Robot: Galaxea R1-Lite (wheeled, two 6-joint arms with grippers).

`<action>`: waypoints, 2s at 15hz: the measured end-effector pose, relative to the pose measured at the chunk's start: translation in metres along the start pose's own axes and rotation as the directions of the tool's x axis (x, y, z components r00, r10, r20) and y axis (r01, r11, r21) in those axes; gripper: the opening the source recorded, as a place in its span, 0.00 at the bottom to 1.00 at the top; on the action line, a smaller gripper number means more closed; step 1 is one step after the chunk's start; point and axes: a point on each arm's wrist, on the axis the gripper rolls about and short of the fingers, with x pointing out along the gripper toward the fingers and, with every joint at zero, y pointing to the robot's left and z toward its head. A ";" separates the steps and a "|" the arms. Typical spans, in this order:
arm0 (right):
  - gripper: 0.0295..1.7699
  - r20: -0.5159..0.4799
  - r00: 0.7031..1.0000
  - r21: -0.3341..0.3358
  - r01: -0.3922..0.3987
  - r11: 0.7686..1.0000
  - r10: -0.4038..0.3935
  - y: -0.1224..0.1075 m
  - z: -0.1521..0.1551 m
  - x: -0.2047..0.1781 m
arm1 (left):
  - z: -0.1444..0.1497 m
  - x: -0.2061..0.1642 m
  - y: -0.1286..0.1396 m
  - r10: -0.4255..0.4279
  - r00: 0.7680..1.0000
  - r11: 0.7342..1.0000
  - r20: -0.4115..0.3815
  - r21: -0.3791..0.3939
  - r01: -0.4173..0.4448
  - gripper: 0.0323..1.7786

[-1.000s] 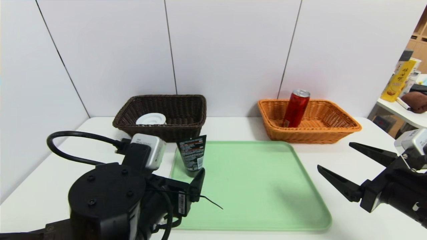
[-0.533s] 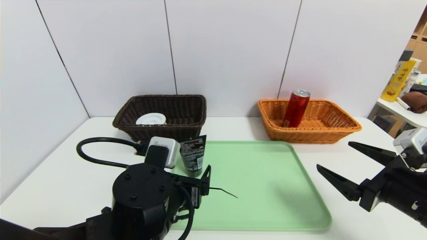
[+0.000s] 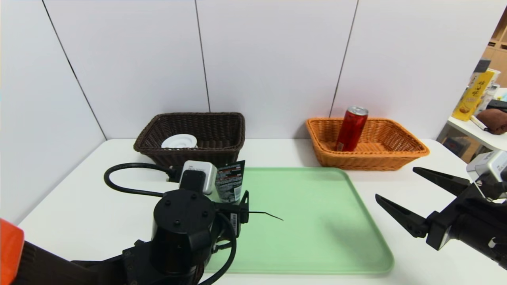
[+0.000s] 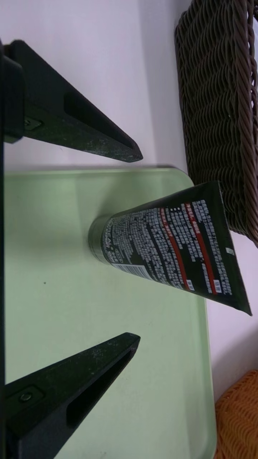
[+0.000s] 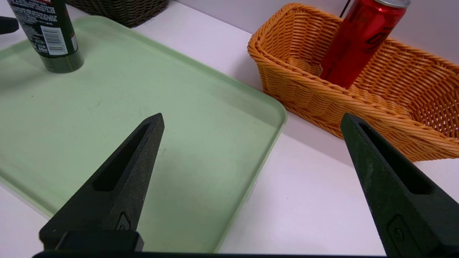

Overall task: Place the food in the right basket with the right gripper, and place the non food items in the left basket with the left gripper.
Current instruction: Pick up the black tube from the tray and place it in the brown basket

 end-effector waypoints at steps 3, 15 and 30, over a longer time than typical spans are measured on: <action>0.96 -0.010 1.000 0.002 -0.006 1.000 0.006 0.001 -0.001 0.000 | -0.006 0.008 -0.005 0.001 1.000 1.000 0.007 0.000 -0.001 0.95; 0.96 -0.012 1.000 0.000 -0.019 1.000 0.019 0.003 0.000 0.002 | -0.023 0.040 -0.004 0.074 0.997 0.997 0.023 0.007 -0.074 0.95; 0.96 -0.015 1.000 -0.009 -0.023 1.000 0.023 0.004 0.001 0.004 | -0.027 0.078 -0.001 0.138 0.989 0.990 0.043 0.010 -0.139 0.95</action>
